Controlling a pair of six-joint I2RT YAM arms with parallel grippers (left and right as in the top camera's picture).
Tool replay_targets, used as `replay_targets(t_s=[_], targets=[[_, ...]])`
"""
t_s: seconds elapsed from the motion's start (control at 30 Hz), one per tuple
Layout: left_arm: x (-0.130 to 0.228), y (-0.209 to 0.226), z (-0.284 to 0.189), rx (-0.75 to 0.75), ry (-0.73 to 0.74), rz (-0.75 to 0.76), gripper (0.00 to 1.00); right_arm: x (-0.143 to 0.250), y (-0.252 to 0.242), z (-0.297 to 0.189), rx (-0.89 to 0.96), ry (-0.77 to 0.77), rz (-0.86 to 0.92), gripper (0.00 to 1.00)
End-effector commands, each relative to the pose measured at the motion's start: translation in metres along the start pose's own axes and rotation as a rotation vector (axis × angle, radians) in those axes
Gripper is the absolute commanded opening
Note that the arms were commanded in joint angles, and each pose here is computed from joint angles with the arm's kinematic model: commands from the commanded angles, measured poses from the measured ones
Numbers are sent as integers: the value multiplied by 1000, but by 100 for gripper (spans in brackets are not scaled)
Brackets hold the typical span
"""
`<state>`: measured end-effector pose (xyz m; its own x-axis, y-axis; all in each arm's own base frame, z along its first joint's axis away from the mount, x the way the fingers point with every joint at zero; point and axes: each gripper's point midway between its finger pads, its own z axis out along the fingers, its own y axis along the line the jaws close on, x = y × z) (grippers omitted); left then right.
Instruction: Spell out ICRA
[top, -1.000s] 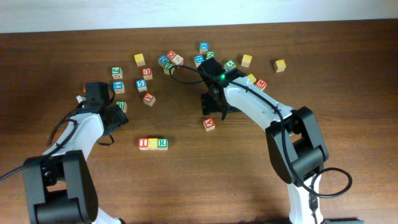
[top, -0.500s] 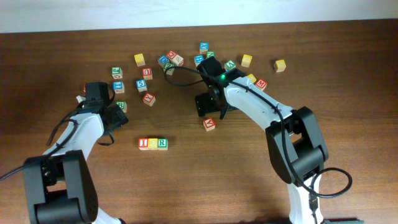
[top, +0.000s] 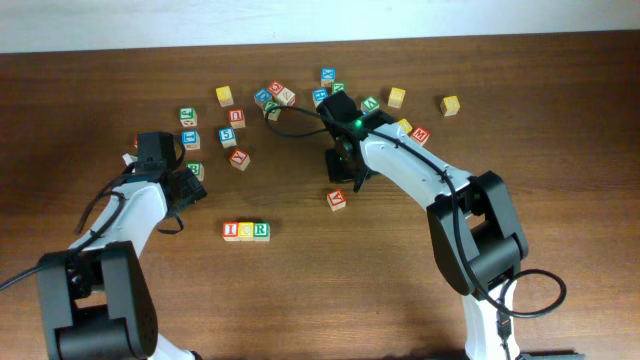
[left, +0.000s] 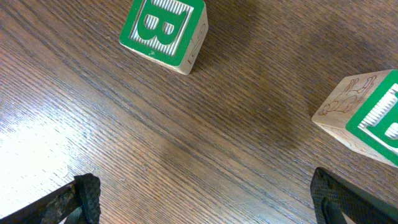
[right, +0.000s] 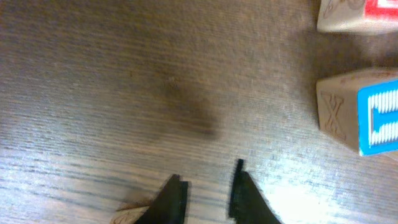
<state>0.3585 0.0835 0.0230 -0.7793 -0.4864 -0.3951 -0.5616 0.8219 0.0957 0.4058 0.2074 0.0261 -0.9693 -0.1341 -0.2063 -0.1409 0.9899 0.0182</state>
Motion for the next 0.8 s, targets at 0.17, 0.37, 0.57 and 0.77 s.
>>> replay_targets(t_s=[0.17, 0.37, 0.57, 0.77], targets=[[-2, -1, 1, 0, 0, -3, 99, 23, -6, 3, 38, 88, 100, 10], [-2, -1, 1, 0, 0, -4, 99, 40, -7, 1, 40, 159, 151, 10], [-2, -1, 1, 0, 0, -4, 99, 52, 10, -1, -39, 222, 149, 10], [-2, -1, 1, 0, 0, -4, 99, 67, 25, -4, -28, 253, 102, 10]])
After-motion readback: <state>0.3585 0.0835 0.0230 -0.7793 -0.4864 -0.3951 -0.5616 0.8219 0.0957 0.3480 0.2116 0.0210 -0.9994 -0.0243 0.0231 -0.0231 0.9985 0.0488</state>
